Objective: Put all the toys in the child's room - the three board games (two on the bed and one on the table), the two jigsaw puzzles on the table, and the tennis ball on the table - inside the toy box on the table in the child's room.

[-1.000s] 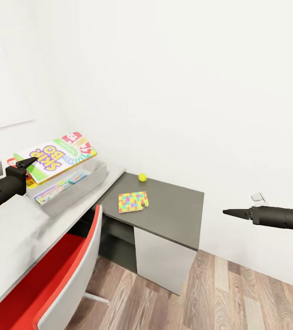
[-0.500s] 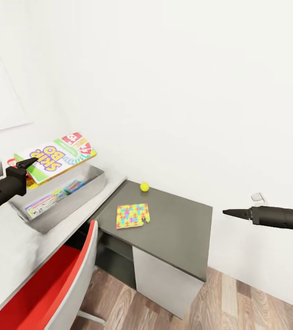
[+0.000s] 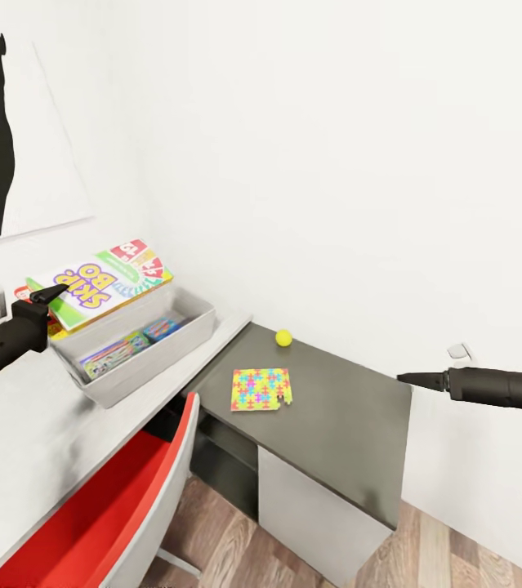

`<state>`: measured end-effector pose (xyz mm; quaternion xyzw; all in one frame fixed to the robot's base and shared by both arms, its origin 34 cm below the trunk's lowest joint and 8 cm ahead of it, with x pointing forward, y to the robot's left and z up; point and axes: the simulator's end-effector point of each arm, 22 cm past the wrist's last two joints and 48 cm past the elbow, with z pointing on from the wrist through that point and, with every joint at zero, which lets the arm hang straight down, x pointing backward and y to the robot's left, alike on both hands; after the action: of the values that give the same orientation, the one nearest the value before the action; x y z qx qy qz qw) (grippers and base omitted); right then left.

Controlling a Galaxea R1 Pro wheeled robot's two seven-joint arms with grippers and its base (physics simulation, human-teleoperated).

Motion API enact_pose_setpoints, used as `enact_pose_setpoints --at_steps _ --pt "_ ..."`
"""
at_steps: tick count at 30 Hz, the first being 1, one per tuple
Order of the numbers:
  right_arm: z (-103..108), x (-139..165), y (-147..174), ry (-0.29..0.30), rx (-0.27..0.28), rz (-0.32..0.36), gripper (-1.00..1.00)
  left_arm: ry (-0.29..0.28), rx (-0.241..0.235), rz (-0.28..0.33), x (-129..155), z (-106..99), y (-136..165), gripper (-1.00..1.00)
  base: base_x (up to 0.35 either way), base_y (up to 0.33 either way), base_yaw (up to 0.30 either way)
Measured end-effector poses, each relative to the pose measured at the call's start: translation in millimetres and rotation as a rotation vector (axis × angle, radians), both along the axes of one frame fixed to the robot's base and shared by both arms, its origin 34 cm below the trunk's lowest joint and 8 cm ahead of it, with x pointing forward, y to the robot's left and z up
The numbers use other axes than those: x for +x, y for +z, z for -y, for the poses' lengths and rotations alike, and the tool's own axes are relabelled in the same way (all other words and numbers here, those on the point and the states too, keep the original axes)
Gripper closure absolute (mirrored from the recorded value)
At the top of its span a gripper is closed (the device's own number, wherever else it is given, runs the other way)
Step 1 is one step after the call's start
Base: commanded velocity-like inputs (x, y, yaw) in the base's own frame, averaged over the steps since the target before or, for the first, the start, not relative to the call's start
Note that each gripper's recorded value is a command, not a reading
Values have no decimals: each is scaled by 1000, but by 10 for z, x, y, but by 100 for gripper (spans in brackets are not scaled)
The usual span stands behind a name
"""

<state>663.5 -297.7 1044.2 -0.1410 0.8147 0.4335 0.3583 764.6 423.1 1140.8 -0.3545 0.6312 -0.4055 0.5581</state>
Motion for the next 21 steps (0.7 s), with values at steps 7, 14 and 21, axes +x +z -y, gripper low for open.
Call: enact_pose_setpoints --at_steps 7,14,21 --pt "1 0 2 0 0 0 -100 -2 0 -5 5 13 -22 100 5 -2 55" --pt "1 -2 5 0 0 1 -100 -5 -2 -18 19 26 -83 100 113 -66 15" --pt "-2 -3 3 1 0 0 -100 -5 -23 -58 60 0 -280 100 195 -112 4"
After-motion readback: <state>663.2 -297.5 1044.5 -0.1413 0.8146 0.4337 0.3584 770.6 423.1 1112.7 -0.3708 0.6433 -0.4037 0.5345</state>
